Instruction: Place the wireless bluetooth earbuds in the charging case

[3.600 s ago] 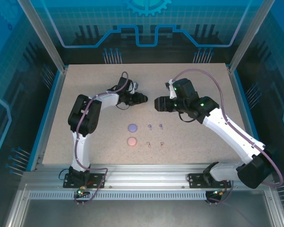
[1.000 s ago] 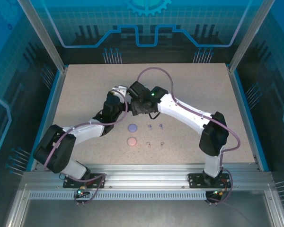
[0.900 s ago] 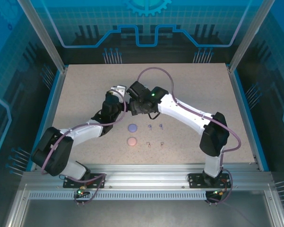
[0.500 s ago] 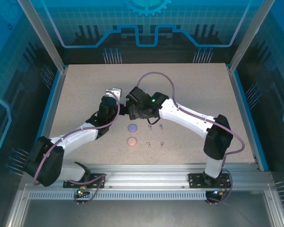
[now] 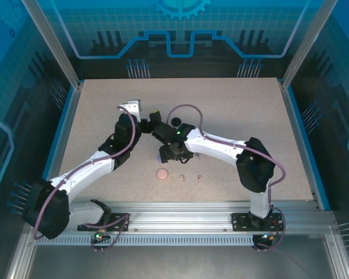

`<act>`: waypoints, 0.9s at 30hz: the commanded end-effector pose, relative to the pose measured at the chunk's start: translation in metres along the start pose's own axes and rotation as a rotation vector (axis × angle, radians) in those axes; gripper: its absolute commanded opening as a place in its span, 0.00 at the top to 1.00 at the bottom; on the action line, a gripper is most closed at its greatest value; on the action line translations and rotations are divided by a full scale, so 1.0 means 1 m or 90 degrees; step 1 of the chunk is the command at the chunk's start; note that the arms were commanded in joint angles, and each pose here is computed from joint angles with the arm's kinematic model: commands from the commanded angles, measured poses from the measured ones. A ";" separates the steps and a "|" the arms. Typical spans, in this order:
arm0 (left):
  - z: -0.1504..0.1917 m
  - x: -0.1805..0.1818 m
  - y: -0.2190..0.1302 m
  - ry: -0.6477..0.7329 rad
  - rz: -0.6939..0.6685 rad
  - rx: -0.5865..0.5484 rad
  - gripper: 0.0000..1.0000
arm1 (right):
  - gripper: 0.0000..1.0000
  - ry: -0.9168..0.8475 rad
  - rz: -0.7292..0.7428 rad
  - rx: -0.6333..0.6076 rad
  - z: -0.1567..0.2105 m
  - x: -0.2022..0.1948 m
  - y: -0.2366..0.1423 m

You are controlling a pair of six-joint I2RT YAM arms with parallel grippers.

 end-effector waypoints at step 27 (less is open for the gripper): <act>-0.007 0.051 -0.024 -0.155 -0.059 -0.004 0.01 | 0.22 0.124 0.106 0.026 -0.010 0.052 0.067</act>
Point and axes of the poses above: each hand's point on the last joint's axis, 136 mm out from that joint toward the fingers, its own y axis out along the fingers, its own x axis along the line the jaws close on, z = x × y, the point moved 7 cm from there along -y, back along the fingers, and after that the axes turned 11 degrees about y, right-handed, at the moved point
